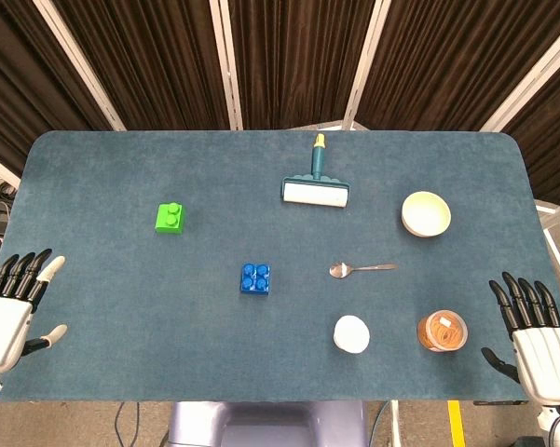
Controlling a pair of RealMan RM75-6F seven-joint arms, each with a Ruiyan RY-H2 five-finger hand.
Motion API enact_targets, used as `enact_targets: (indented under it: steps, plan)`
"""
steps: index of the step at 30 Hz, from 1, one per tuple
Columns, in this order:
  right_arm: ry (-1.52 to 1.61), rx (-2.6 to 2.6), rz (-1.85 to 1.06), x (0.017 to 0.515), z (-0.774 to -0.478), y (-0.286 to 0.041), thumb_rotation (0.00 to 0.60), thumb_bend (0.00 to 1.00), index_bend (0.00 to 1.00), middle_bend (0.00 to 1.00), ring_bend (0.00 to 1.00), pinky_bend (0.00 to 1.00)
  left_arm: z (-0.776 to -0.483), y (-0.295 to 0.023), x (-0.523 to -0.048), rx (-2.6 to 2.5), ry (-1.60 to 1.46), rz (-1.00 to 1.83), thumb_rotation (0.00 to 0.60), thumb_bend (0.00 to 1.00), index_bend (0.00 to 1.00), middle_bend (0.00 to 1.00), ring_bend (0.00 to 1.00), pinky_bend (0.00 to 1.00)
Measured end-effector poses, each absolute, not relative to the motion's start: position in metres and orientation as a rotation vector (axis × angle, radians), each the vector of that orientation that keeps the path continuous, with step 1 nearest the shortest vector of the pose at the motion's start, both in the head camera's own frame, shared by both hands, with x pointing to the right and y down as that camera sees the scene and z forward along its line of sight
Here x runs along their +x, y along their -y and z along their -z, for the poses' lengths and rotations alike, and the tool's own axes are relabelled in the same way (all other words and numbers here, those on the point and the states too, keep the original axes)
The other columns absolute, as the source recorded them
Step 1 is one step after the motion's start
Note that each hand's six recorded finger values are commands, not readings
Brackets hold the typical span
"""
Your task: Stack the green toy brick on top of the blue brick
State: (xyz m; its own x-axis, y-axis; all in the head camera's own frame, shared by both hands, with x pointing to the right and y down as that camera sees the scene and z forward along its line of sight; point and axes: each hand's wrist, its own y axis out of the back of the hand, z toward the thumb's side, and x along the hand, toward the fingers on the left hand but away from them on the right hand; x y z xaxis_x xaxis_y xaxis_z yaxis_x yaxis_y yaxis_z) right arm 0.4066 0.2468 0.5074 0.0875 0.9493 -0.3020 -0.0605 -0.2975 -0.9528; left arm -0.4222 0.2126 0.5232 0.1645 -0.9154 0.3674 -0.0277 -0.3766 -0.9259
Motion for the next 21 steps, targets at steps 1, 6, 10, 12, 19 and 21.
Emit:
enact_targets:
  steps: [1, 6, 10, 12, 19, 21]
  plan:
    - [0.943, -1.437, -1.376, 0.407, -0.507, -0.247, 0.600, 0.00, 0.00, 0.00, 0.00, 0.00, -0.523, -0.213, -0.422, -1.602, -0.926, 1.331, 0.600, 0.01, 0.00, 0.00, 0.00, 0.00]
    - [0.940, -1.444, -1.373, 0.407, -0.508, -0.248, 0.600, 0.00, 0.00, 0.00, 0.00, 0.00, -0.528, -0.212, -0.423, -1.637, -0.923, 1.349, 0.600, 0.01, 0.00, 0.00, 0.00, 0.00]
    - [0.943, -1.460, -1.354, 0.404, -0.506, -0.249, 0.600, 0.00, 0.00, 0.00, 0.00, 0.00, -0.537, -0.203, -0.422, -1.672, -0.915, 1.351, 0.600, 0.01, 0.00, 0.00, 0.00, 0.00]
    - [0.948, -1.466, -1.341, 0.402, -0.506, -0.248, 0.600, 0.00, 0.00, 0.00, 0.00, 0.00, -0.546, -0.193, -0.419, -1.704, -0.903, 1.354, 0.600, 0.01, 0.00, 0.00, 0.00, 0.00]
    - [0.931, -1.472, -1.334, 0.401, -0.512, -0.244, 0.600, 0.00, 0.00, 0.00, 0.00, 0.00, -0.588, -0.142, -0.402, -1.822, -0.828, 1.393, 0.600, 0.01, 0.00, 0.00, 0.00, 0.00]
    - [0.933, -1.468, -1.345, 0.403, -0.514, -0.242, 0.600, 0.00, 0.00, 0.00, 0.00, 0.00, -0.601, -0.122, -0.394, -1.848, -0.812, 1.405, 0.600, 0.01, 0.00, 0.00, 0.00, 0.00]
